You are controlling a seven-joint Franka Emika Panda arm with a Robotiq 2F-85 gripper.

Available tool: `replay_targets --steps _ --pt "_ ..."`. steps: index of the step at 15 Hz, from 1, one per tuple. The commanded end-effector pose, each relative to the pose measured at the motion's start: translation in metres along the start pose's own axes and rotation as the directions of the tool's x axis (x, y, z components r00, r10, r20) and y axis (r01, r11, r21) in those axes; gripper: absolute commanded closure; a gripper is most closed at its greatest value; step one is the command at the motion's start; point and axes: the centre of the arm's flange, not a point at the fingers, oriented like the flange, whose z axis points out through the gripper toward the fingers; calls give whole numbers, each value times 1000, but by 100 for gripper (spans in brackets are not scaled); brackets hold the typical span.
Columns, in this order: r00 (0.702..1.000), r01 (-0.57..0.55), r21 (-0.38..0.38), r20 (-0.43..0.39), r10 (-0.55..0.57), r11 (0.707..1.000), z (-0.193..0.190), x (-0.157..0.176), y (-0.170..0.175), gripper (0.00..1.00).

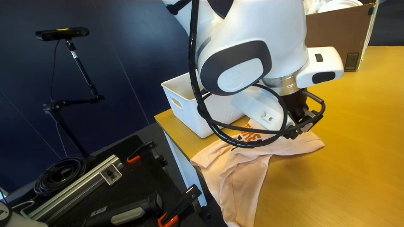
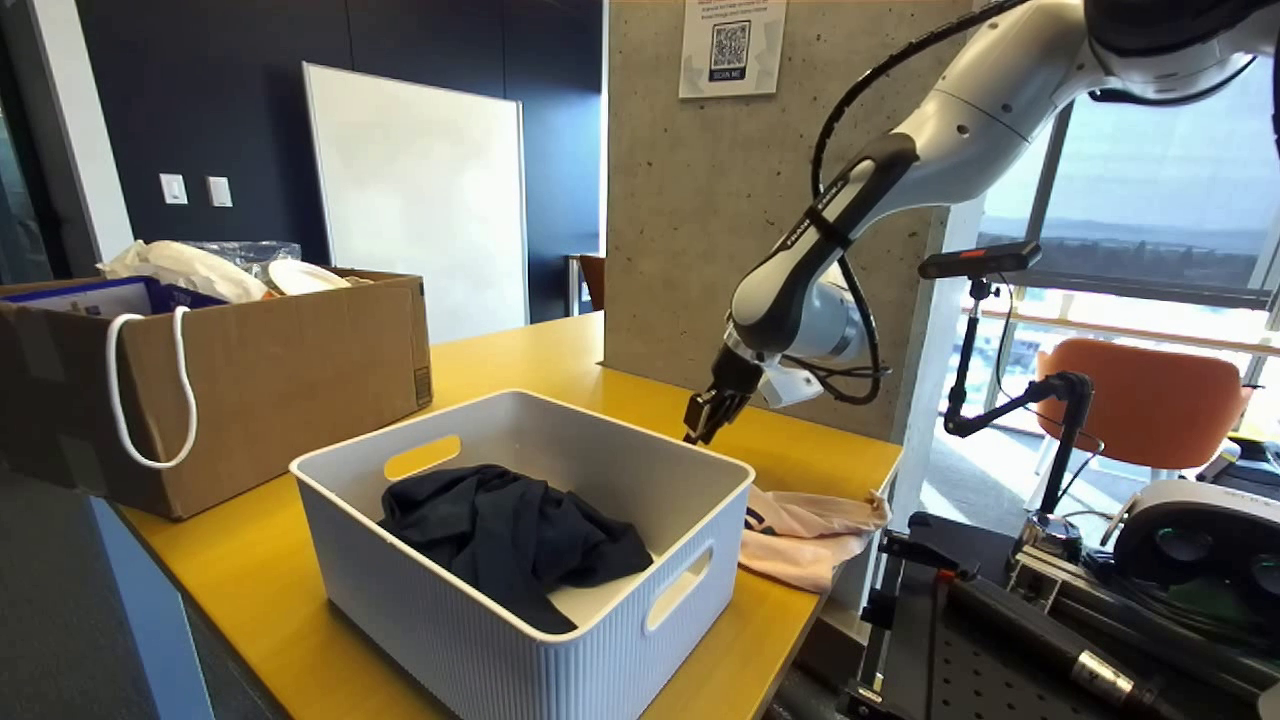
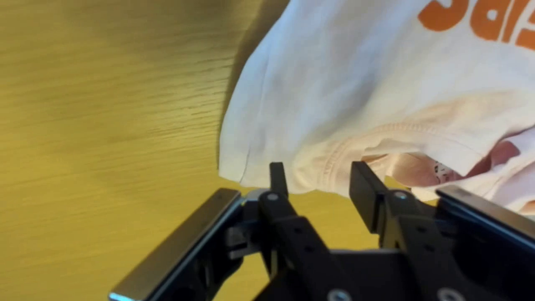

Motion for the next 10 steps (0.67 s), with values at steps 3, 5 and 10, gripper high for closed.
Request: replay_targets --steps 3,5,10 --pt "999 0 61 35 -2 998 8 -35 -30 10" --pt "999 -2 68 46 -1 998 4 -44 -35 0" --pt "998 -26 53 54 23 998 -4 -59 -17 0"
